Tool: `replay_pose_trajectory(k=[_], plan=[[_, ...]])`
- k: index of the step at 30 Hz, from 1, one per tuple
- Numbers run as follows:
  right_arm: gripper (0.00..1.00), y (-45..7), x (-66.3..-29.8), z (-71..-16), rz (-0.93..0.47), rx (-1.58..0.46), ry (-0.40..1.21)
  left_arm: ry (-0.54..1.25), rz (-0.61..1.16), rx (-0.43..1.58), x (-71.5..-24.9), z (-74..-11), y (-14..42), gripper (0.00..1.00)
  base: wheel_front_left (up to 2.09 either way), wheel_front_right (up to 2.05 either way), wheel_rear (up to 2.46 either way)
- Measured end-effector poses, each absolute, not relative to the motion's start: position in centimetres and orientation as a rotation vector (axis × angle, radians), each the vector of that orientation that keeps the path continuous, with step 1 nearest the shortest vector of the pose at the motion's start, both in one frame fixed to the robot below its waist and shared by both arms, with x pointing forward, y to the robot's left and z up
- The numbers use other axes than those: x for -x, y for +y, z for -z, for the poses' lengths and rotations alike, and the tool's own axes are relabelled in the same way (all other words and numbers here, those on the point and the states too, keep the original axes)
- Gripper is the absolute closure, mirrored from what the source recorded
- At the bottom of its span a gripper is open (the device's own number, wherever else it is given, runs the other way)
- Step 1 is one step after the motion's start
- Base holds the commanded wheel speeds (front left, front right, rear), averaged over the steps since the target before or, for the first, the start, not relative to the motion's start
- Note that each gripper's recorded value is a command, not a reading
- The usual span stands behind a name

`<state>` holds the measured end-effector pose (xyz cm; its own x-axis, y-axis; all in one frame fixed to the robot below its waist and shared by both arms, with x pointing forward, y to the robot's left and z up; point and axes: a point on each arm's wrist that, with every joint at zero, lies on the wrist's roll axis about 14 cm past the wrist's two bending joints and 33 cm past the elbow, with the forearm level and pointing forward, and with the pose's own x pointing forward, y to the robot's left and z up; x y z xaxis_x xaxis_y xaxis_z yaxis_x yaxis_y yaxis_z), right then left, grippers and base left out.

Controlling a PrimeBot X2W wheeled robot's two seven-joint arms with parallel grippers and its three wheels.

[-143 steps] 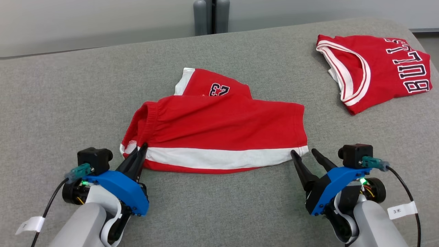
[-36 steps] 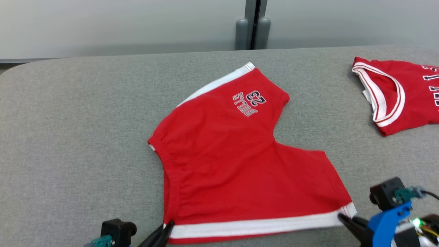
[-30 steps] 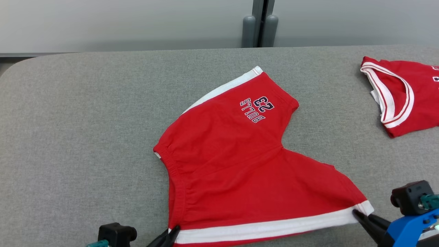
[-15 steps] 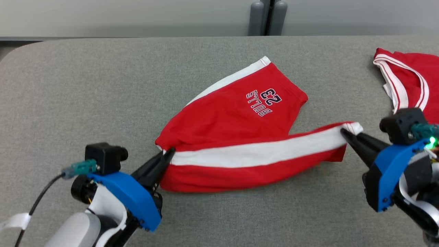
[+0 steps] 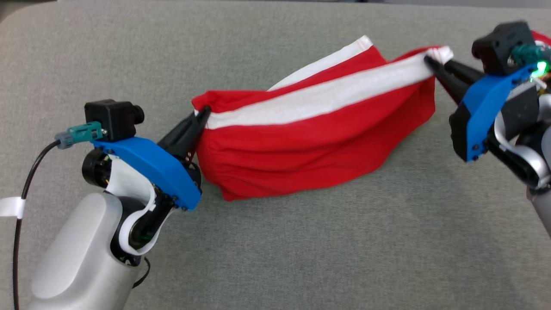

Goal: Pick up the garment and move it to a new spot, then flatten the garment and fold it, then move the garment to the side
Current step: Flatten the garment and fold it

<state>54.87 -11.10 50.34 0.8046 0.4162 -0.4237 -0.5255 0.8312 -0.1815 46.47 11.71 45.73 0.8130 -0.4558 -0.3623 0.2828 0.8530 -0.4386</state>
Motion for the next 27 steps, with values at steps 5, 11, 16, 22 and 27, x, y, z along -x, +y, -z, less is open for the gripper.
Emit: replay_pose_trajectory(k=[5, 11, 16, 22, 27], plan=[[1.0, -9.9, -57.6, -48.6, -0.533, 0.302, 0.38, 0.457, 0.35, 0.411, -47.3, -43.9, 12.3, 1.0, 0.0, 0.0, 0.0], [1.0, -9.0, -60.0, -46.3, -0.543, 0.299, 0.402, 0.456, 0.277, 0.464, -48.4, -41.9, 13.4, 1.0, 0.0, 0.0, 0.0], [1.0, -7.8, -61.0, -44.8, -0.559, 0.276, 0.419, 0.486, 0.229, 0.495, -48.3, -40.0, 13.8, 1.0, 0.0, 0.0, 0.0], [0.0, -6.8, -61.9, -44.8, -0.567, 0.23, 0.385, 0.483, 0.213, 0.5, -48.3, -39.4, 14.0, 0.0, 0.0, 0.0, 0.0], [0.0, -5.9, -61.6, -45.4, -0.583, 0.201, 0.358, 0.463, 0.222, 0.501, -48.0, -39.9, 14.0, 0.0, 0.0, 0.0, 0.0]])
